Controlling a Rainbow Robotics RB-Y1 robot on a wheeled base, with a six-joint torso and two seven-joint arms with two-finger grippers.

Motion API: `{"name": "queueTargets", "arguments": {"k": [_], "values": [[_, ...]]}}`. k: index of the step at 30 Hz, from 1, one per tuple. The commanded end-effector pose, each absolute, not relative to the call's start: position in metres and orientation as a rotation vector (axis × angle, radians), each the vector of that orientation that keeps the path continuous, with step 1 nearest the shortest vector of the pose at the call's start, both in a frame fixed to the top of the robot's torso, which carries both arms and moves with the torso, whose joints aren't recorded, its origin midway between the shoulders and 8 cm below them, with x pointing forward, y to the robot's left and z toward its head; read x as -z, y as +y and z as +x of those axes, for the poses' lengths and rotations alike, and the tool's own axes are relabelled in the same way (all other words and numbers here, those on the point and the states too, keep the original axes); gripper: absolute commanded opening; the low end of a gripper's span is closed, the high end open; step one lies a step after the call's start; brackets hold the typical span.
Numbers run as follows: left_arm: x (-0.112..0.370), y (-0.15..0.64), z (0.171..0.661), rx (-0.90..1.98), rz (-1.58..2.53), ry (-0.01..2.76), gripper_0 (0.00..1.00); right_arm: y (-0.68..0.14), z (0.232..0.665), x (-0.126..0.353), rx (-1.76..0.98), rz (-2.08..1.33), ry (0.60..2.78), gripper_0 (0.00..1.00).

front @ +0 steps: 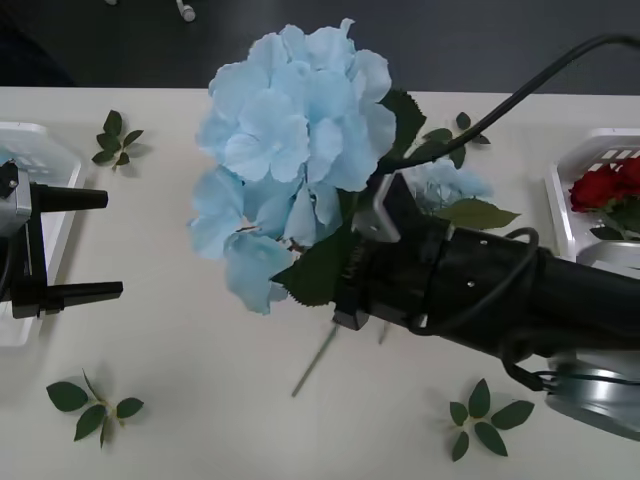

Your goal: Put the red flowers into the right box and the blue flowers into the left box

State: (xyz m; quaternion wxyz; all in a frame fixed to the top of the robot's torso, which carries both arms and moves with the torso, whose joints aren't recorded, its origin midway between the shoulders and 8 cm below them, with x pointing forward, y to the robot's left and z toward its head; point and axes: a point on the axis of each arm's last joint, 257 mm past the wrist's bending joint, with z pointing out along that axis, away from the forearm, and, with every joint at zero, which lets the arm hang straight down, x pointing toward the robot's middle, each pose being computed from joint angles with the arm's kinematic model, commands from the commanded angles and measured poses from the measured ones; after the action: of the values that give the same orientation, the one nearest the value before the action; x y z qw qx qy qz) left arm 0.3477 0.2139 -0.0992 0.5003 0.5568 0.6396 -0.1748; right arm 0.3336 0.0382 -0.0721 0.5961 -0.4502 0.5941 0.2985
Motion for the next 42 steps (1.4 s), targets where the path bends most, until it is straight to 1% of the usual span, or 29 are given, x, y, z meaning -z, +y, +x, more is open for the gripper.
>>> {"name": "queueTargets", "arguments": {"k": [1, 5, 8, 15, 20, 28, 34, 42], "values": [[0.099, 0.216, 0.346, 0.428, 1.312, 1.541, 1.00, 0.066, 0.337, 0.053, -0.689, -1.080, 1.266, 0.00], [0.085, 0.208, 0.346, 0.529, 1.251, 1.484, 1.00, 0.089, 0.345, 0.050, -0.711, -1.084, 1.247, 0.00], [0.085, 0.205, 0.347, 0.603, 1.231, 1.471, 1.00, 0.105, 0.349, 0.045, -0.735, -1.079, 1.234, 0.00], [0.094, 0.198, 0.351, 0.733, 1.196, 1.453, 1.00, 0.141, 0.348, 0.041, -0.793, -1.080, 1.217, 0.00], [0.105, 0.190, 0.354, 0.839, 1.168, 1.466, 1.00, 0.153, 0.348, 0.047, -0.814, -1.080, 1.230, 0.00], [0.114, 0.173, 0.356, 0.953, 1.124, 1.451, 1.00, 0.157, 0.349, 0.055, -0.821, -1.083, 1.250, 0.00], [0.118, 0.156, 0.357, 0.984, 1.112, 1.435, 1.00, 0.155, 0.351, 0.064, -0.821, -1.088, 1.287, 0.00], [0.120, 0.135, 0.361, 1.002, 1.110, 1.414, 1.00, 0.155, 0.351, 0.064, -0.821, -1.088, 1.287, 0.00]]}}
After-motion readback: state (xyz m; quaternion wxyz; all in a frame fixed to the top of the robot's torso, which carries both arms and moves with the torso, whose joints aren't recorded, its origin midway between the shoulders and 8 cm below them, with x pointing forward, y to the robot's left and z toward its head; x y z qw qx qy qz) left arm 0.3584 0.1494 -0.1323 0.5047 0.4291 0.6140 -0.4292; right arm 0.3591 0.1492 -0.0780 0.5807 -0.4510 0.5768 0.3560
